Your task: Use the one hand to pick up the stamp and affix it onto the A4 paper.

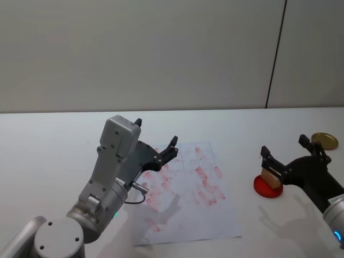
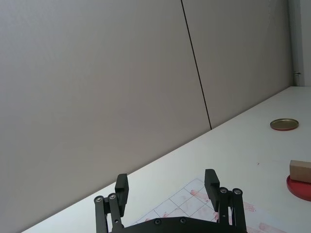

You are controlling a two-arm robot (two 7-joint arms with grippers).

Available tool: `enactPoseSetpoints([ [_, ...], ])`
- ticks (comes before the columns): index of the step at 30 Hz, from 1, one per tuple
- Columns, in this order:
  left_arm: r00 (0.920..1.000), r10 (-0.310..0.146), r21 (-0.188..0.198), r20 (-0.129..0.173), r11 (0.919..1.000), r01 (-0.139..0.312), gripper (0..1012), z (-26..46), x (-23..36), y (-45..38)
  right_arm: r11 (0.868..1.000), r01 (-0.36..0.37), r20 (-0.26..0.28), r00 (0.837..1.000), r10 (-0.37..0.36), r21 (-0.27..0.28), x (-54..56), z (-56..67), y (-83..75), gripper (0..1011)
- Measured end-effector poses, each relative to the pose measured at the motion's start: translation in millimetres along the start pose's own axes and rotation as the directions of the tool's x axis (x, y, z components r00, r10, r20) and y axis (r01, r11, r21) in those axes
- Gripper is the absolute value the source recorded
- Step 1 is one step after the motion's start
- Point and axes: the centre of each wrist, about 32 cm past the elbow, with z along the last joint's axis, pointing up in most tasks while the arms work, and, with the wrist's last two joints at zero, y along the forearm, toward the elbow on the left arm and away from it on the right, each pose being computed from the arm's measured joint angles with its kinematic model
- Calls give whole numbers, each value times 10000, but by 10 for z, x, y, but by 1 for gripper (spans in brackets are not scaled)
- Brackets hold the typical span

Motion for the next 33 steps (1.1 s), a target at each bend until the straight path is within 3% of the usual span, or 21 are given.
enactPoseSetpoints([
  [14, 10000, 0, 0, 0, 10000, 0, 993, 0, 0, 0, 9999, -58, -70, 10000, 58, -86, 47, -23, 34, 1001],
  [33, 10000, 0, 0, 0, 10000, 0, 993, 0, 0, 0, 9933, -352, -455, 9985, 303, -1101, 212, -174, 245, 1001],
])
